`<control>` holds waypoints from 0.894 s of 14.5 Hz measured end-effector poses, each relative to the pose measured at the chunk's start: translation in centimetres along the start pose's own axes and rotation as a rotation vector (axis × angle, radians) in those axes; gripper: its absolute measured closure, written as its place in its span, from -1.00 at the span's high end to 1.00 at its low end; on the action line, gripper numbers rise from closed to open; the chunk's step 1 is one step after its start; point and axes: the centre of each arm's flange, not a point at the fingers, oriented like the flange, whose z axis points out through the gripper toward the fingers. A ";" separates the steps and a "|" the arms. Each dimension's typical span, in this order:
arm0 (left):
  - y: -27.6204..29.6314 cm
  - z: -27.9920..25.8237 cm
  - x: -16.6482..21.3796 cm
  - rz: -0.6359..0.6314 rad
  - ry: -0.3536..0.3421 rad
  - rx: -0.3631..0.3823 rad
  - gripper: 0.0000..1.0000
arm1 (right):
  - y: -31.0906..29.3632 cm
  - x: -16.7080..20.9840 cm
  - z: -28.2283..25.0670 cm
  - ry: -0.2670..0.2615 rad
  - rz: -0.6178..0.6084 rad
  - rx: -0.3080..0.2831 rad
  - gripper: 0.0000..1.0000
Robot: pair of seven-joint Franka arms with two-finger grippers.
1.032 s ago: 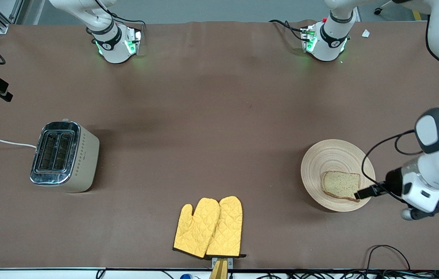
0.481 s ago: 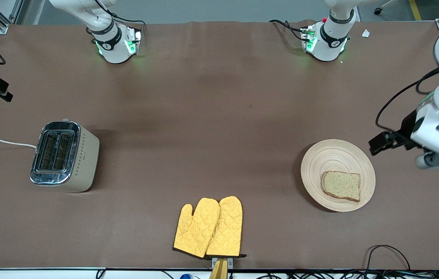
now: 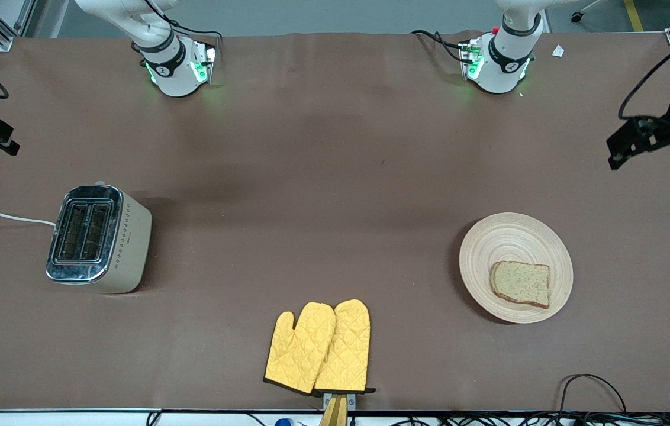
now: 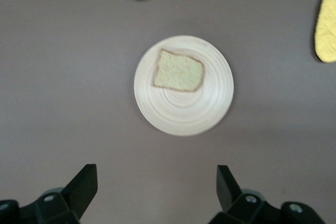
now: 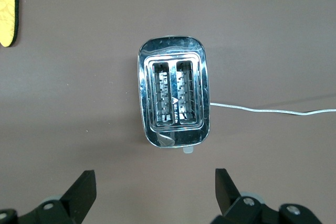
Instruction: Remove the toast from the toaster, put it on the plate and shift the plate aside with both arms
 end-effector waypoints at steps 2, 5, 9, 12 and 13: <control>-0.8 0.3 -1.4 -0.010 -0.028 -0.014 1.00 | 0.0 0.0 0.0 0.000 0.000 0.000 1.00; -0.6 1.5 -3.5 -0.007 -0.070 -0.007 1.00 | 0.0 0.0 0.0 0.000 0.000 0.000 1.00; 0.1 1.8 -5.0 0.008 -0.091 -0.001 1.00 | 0.0 0.0 0.0 0.000 0.000 0.001 1.00; 1.3 2.2 -5.3 0.030 -0.112 0.003 1.00 | 0.0 0.0 0.1 -0.002 0.000 0.001 1.00; 1.4 2.4 -5.2 0.032 -0.115 0.003 1.00 | 0.0 0.0 0.1 -0.002 0.000 0.001 1.00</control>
